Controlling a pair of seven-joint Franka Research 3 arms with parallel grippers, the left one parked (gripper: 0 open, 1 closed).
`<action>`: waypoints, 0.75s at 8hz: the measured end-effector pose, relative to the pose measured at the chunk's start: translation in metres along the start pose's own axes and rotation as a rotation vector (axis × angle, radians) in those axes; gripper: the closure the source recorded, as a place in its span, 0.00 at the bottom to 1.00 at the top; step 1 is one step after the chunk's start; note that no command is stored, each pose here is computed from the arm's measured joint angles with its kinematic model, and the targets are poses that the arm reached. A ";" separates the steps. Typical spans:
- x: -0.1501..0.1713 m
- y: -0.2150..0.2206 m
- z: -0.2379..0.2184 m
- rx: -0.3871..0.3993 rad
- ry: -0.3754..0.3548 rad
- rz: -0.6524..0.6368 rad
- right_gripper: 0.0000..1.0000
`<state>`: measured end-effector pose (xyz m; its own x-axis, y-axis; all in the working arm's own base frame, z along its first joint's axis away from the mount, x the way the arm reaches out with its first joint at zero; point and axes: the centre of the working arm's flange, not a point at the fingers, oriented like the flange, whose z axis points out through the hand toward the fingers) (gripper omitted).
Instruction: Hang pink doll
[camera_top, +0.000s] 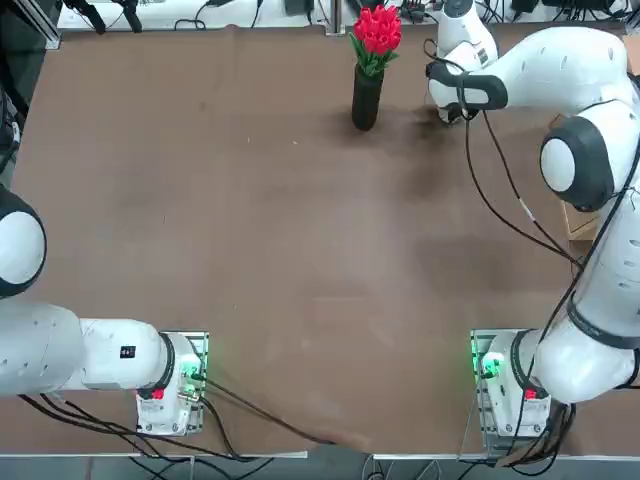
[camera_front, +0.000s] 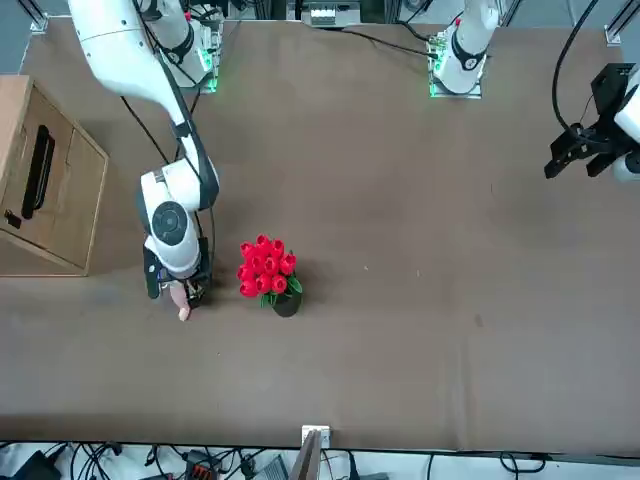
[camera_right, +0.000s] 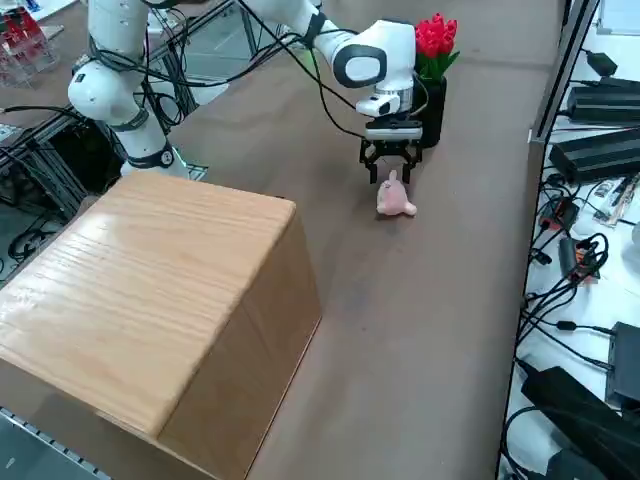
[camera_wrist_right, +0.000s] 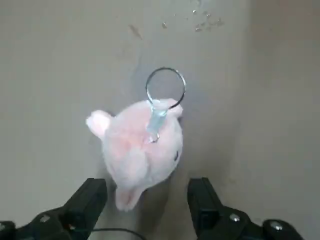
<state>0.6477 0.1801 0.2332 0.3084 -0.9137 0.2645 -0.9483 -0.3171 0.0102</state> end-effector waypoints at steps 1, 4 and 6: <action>-0.001 0.000 0.002 -0.003 0.000 0.002 0.03; -0.002 0.001 0.007 -0.010 0.001 0.012 0.11; -0.002 0.001 0.010 -0.013 0.001 0.019 0.13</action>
<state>0.6468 0.1795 0.2234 0.2901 -0.9193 0.2658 -0.9550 -0.2962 0.0176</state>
